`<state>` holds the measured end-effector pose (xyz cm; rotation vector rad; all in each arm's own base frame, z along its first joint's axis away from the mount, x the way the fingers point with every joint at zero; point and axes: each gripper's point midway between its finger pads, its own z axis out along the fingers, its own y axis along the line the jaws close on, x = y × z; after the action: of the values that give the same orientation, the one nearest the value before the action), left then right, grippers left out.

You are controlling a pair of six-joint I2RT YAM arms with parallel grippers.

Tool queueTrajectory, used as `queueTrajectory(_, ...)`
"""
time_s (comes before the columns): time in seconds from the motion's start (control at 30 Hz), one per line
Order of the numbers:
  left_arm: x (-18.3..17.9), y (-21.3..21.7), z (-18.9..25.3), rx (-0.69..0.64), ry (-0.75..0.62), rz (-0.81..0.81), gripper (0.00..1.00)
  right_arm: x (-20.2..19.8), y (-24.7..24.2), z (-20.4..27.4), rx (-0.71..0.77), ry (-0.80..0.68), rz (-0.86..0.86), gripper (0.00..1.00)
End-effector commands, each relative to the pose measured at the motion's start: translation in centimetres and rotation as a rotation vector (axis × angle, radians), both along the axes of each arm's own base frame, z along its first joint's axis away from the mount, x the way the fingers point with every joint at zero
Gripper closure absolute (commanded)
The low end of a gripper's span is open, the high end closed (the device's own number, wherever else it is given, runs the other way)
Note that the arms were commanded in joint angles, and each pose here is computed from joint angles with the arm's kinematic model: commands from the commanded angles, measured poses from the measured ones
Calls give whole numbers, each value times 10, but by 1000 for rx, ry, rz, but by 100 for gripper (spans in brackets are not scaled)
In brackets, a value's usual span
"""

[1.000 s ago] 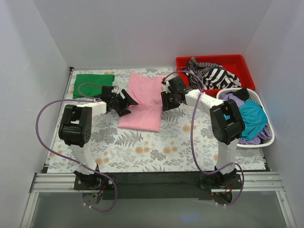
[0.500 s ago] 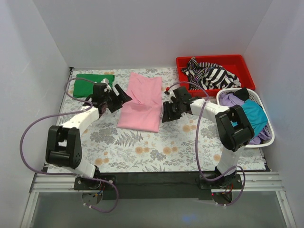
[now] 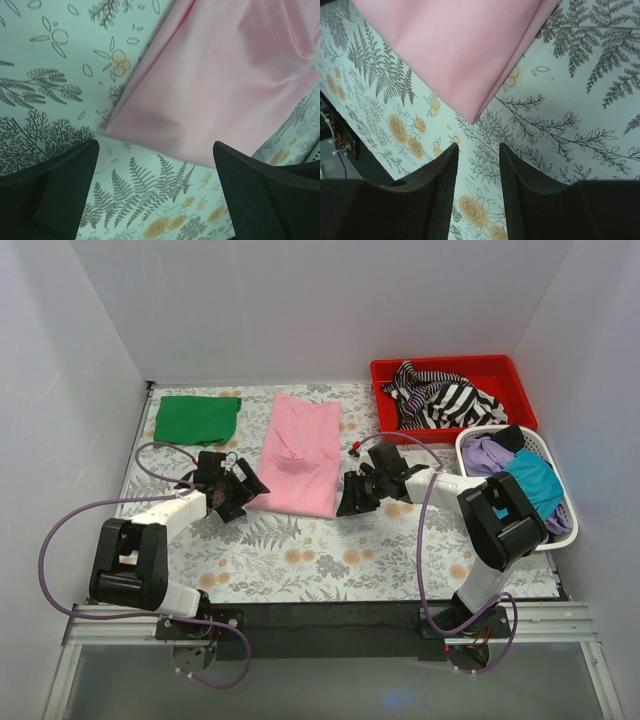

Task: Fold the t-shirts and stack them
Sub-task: Fold the tshirt

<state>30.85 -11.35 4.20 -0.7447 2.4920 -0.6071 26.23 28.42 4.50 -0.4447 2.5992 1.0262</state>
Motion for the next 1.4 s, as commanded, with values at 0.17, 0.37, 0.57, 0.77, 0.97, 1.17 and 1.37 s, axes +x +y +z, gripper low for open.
queueTrajectory(0.17, 6, 15, -12, 85, 6, 41, 2, 0, 11, -9, 53, 4, 3, 55)
queueTrajectory(0.37, 8, 11, -24, 75, 31, 15, 21, 3, 16, -20, 51, 30, -31, 57)
queueTrajectory(0.57, -1, 5, -27, 28, 38, 15, 50, 3, 23, -24, 85, 62, -78, 58)
queueTrajectory(0.77, -11, 8, -23, 20, 28, 43, 53, -6, 35, -26, 124, 101, -77, 58)
queueTrajectory(0.97, -23, 2, -18, -25, 19, 29, 69, -2, 35, -31, 107, 97, -113, 63)
queueTrajectory(1.17, -29, 0, -20, -36, 25, 9, 100, -3, 31, -27, 99, 69, -115, 99)
queueTrajectory(1.37, -34, -9, 1, -91, -7, -24, 100, -16, 24, -5, 103, 13, -47, 99)
